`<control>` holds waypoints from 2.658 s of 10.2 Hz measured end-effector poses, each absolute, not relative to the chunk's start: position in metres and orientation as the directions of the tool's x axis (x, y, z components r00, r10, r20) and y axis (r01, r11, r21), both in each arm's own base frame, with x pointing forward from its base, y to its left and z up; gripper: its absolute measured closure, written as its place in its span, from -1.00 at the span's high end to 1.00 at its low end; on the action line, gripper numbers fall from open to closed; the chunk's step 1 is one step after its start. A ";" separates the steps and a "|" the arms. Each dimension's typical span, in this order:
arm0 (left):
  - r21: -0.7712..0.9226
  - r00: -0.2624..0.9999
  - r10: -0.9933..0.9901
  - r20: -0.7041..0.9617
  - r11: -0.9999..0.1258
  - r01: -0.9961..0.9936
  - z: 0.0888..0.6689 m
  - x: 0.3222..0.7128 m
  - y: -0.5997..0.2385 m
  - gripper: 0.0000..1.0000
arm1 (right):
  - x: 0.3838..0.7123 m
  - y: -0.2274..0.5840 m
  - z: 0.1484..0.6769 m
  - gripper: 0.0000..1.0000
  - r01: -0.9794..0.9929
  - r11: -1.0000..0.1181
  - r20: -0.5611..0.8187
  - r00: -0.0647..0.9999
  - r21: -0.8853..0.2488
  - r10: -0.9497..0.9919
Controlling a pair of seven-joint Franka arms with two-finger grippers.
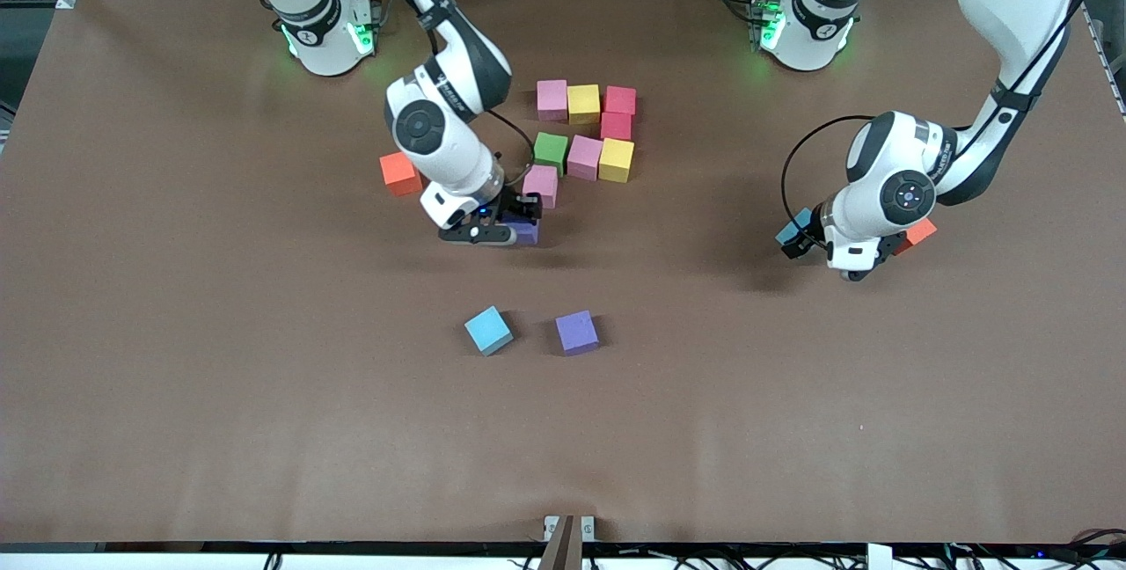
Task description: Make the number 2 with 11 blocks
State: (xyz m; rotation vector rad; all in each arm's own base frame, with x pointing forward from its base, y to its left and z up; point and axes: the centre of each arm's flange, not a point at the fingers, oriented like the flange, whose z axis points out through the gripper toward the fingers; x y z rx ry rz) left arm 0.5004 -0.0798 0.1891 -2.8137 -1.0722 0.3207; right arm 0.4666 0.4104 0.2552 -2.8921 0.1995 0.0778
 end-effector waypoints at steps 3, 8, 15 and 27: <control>-0.186 0.706 0.696 -0.129 -0.717 0.672 0.184 0.503 -0.080 0.19 | 0.469 0.415 0.239 0.06 -0.157 -0.962 -0.061 0.987 -0.226 -0.147; -0.159 0.551 0.833 -0.054 -0.552 0.819 0.211 0.533 -0.081 0.19 | 0.454 0.430 0.221 0.06 -0.159 -0.964 -0.071 0.987 -0.212 -0.147; -0.137 0.321 0.947 0.002 -0.318 0.938 0.227 0.536 -0.132 0.19 | 0.445 0.431 0.215 0.06 -0.158 -0.967 -0.082 0.986 -0.199 -0.144; -0.118 0.028 0.999 -0.041 -0.032 0.993 0.274 0.551 -0.233 0.19 | 0.438 0.432 0.211 0.09 -0.152 -0.970 -0.089 0.987 -0.189 -0.137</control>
